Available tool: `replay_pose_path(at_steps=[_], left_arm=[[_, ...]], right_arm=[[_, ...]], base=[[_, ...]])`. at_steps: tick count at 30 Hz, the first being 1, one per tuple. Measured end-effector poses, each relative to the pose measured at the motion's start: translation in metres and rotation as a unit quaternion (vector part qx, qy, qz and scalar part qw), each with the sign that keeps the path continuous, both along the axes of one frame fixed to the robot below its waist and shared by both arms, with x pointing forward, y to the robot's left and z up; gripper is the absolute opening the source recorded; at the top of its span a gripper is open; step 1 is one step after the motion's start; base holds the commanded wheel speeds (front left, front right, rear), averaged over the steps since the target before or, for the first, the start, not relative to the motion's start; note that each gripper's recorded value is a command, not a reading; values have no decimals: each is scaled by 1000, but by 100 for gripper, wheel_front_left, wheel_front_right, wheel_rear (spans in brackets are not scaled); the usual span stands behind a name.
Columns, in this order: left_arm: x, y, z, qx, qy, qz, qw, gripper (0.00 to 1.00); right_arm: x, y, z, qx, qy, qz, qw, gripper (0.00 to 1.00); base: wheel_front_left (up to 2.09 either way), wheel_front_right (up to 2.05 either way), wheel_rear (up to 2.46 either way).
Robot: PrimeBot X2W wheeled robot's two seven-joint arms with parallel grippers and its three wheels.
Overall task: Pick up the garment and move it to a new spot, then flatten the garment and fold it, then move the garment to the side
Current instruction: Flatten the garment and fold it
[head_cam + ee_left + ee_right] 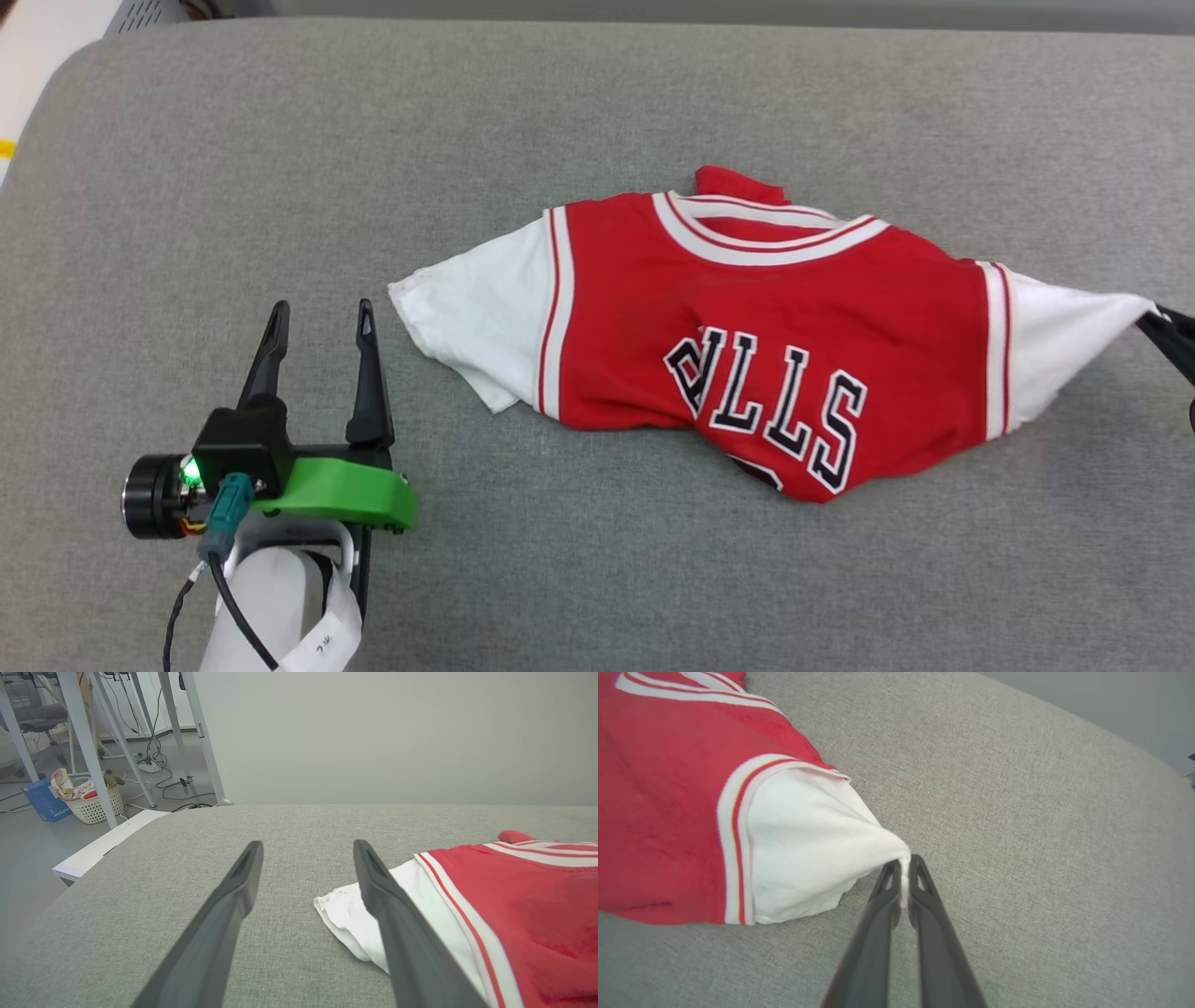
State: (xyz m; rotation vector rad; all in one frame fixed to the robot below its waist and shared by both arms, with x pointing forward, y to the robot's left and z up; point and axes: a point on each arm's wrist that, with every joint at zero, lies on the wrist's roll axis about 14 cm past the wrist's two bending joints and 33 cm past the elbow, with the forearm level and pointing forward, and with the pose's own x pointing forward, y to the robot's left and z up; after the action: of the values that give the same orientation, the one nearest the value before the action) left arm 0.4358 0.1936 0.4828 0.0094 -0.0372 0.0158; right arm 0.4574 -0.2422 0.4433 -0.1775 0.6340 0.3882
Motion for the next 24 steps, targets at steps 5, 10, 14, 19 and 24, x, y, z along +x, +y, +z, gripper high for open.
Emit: replay_pose_path(at_steps=[5,10,14,19,24], left_arm=[[4,2,-9,2,10,3,1000,100],[4,5,-14,1,19,8,1000,100],[2,8,-13,0,19,11,1000,100],[0,11,-1,0,3,13,1000,100],[0,17,19,7,-22,10,1000,100]], right_arm=[[0,-14,-45,-23,70,-32,997,0],[-6,-11,-78,-20,119,-52,991,0],[0,-5,-72,15,85,-67,994,45],[8,-1,-45,56,-8,-77,995,100],[3,-21,-11,64,-94,-94,989,100]], base=[[0,0,0],[0,0,0],[0,0,0],[0,0,0],[0,0,0]])
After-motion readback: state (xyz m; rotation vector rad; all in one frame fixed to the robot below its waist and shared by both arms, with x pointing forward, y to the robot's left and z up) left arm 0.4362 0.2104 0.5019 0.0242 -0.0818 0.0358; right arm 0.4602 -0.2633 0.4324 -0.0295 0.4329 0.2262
